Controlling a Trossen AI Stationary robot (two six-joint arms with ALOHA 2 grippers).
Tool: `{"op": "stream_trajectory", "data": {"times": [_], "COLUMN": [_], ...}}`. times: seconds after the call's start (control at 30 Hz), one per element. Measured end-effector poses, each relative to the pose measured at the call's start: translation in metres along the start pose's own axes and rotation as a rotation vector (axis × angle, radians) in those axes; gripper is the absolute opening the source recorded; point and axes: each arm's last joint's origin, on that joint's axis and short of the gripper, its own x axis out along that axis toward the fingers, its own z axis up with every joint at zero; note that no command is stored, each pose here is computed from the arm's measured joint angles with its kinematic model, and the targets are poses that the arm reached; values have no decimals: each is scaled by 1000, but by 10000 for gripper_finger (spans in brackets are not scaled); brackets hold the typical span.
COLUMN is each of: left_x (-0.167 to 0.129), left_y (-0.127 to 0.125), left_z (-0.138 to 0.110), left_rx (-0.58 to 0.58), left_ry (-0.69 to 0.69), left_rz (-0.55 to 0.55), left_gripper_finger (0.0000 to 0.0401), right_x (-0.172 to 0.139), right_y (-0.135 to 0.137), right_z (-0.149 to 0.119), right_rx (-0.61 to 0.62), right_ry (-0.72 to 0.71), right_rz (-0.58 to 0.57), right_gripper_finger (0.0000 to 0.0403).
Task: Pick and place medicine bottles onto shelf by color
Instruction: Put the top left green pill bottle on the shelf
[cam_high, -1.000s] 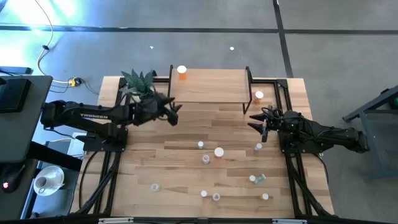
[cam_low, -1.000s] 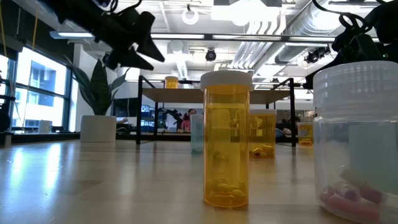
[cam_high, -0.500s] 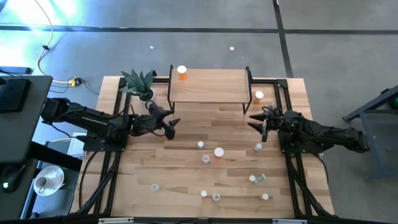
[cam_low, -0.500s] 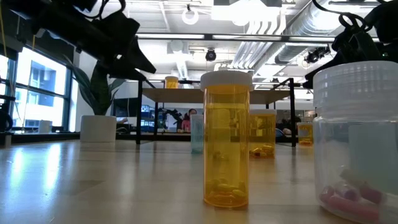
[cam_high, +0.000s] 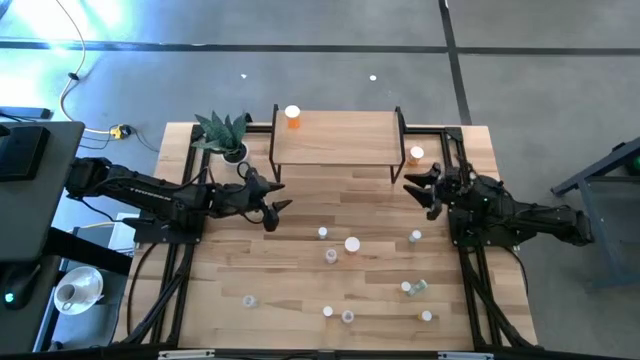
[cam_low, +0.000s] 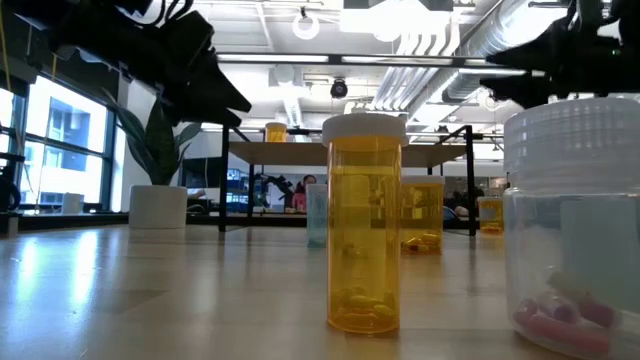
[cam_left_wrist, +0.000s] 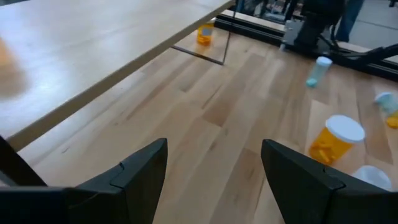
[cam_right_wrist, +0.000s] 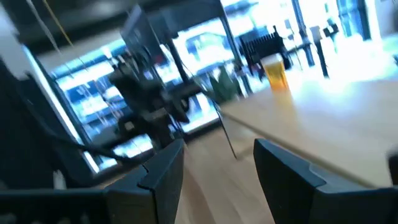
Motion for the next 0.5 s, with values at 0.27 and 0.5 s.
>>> {"op": "stream_trajectory", "data": {"times": [0.27,0.5], "left_x": [-1,-1], "left_y": [0,0], "left_z": [3,3], "left_rx": [-13,11], "left_ry": [-28,-29], "left_rz": [-8,-8], "left_gripper_finger": [250,250], "right_x": [4,26], "right_y": [8,18], "right_z": [20,44], "right_rx": [-17,-160], "right_ry": [-95,-41], "right_rz": [41,20], "right_gripper_finger": [185,185]}}
